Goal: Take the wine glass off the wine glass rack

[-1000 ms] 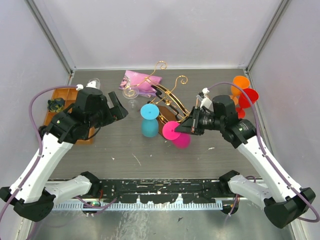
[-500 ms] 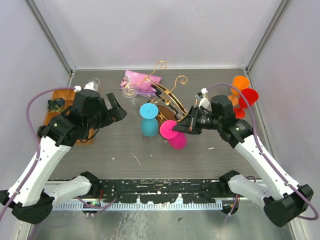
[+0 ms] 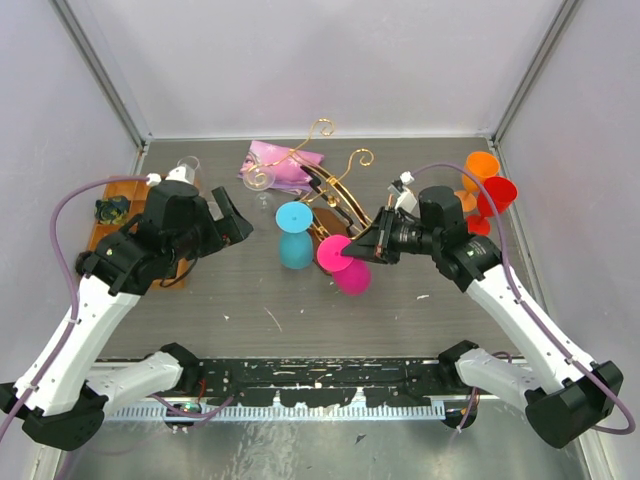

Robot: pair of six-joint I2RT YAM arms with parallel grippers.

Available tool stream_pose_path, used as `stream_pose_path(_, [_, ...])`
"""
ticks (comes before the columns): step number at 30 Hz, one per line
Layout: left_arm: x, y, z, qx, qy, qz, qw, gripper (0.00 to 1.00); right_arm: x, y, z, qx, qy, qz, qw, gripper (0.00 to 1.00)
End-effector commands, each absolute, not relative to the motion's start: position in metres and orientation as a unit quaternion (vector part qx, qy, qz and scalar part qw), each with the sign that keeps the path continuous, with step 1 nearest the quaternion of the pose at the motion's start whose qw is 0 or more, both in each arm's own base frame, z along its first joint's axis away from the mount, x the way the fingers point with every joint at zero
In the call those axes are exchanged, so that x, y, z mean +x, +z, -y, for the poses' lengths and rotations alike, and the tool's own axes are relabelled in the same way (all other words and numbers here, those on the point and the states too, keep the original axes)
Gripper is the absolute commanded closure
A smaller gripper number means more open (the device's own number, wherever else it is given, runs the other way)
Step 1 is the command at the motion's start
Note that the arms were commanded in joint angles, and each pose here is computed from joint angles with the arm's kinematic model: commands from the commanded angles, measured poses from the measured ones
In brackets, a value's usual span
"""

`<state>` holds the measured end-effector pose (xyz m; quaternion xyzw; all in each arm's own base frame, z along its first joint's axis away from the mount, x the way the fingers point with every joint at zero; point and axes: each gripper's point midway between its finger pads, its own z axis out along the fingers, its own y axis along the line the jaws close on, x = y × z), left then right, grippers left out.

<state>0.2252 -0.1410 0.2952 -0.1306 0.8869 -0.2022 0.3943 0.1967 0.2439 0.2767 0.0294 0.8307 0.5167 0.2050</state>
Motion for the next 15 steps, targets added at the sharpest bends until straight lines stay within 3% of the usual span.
stream_pose_path(1, [0.2221,0.2928,0.1372,-0.131,-0.197,-0.887,0.396,0.01,0.2202,0.3154,-0.2454,0.025,0.53,-0.8,0.28,0.99])
stream_pose_path(15, [0.2194,0.2883,0.1364,-0.131,-0.197,-0.889,0.392,0.01,0.2158,0.3157,-0.2452,0.017,0.523,-0.809,0.267,0.99])
